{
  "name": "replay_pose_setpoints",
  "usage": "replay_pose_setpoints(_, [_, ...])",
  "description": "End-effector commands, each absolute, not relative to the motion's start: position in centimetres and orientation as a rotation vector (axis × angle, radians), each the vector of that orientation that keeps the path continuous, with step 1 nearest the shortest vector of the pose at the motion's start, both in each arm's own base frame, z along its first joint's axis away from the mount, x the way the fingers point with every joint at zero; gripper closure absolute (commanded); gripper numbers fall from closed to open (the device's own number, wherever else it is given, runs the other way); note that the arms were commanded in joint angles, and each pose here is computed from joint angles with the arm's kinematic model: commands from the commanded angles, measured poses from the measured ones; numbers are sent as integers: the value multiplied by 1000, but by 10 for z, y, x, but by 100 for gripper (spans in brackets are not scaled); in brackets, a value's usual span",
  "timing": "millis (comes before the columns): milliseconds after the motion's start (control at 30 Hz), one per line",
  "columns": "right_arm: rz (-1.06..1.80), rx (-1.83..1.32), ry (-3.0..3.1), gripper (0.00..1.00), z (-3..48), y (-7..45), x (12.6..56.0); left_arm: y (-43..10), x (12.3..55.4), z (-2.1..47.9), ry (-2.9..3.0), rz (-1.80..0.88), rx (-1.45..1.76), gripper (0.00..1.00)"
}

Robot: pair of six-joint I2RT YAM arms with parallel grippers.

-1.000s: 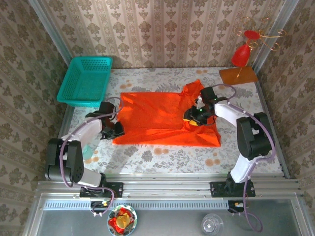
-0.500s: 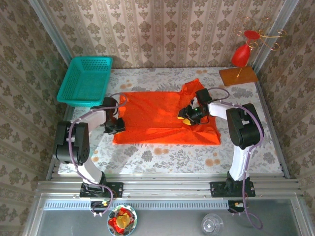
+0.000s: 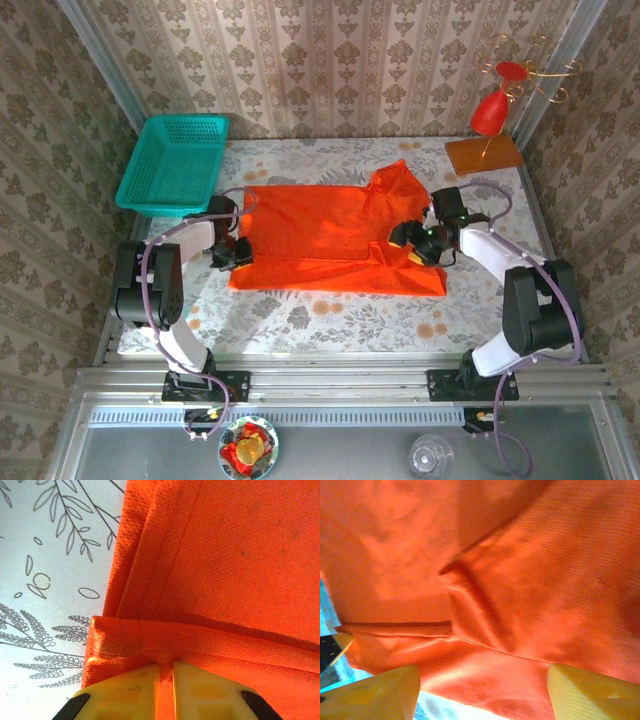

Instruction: Fold the inside-out t-shirt

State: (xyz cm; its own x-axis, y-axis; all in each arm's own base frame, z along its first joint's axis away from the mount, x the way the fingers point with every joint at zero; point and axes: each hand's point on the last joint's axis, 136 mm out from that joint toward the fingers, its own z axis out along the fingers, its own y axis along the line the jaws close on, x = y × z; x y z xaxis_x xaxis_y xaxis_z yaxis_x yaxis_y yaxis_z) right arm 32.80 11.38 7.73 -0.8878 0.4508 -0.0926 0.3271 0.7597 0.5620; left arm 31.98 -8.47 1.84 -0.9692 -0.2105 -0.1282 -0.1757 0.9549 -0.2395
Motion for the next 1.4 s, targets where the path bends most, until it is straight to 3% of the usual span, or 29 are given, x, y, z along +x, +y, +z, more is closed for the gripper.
replay_pose_setpoints(0, [670, 673, 2836, 26, 51, 92, 296, -72, 310, 10, 2990, -276, -310, 83])
replay_pose_setpoints(200, [586, 804, 2828, 21, 14, 60, 302, -68, 305, 5, 3004, -269, -311, 83])
replay_pose_setpoints(433, [518, 948, 2789, 20, 15, 31, 304, -59, 303, 10, 2981, -290, -351, 83])
replay_pose_setpoints(667, [681, 860, 2719, 22, 59, 47, 305, -80, 316, 46, 2869, -503, -324, 79])
replay_pose_setpoints(833, [860, 766, 2720, 21, 75, 70, 300, -87, 302, 74, 2813, -548, -320, 77])
replay_pose_setpoints(1000, [1076, 735, 2698, 19, 72, 96, 312, -94, 283, 56, 2848, -584, -330, 77])
replay_pose_setpoints(1367, [879, 1045, 2790, 18, 11, 77, 284, -78, 247, -2, 2919, -610, -642, 79])
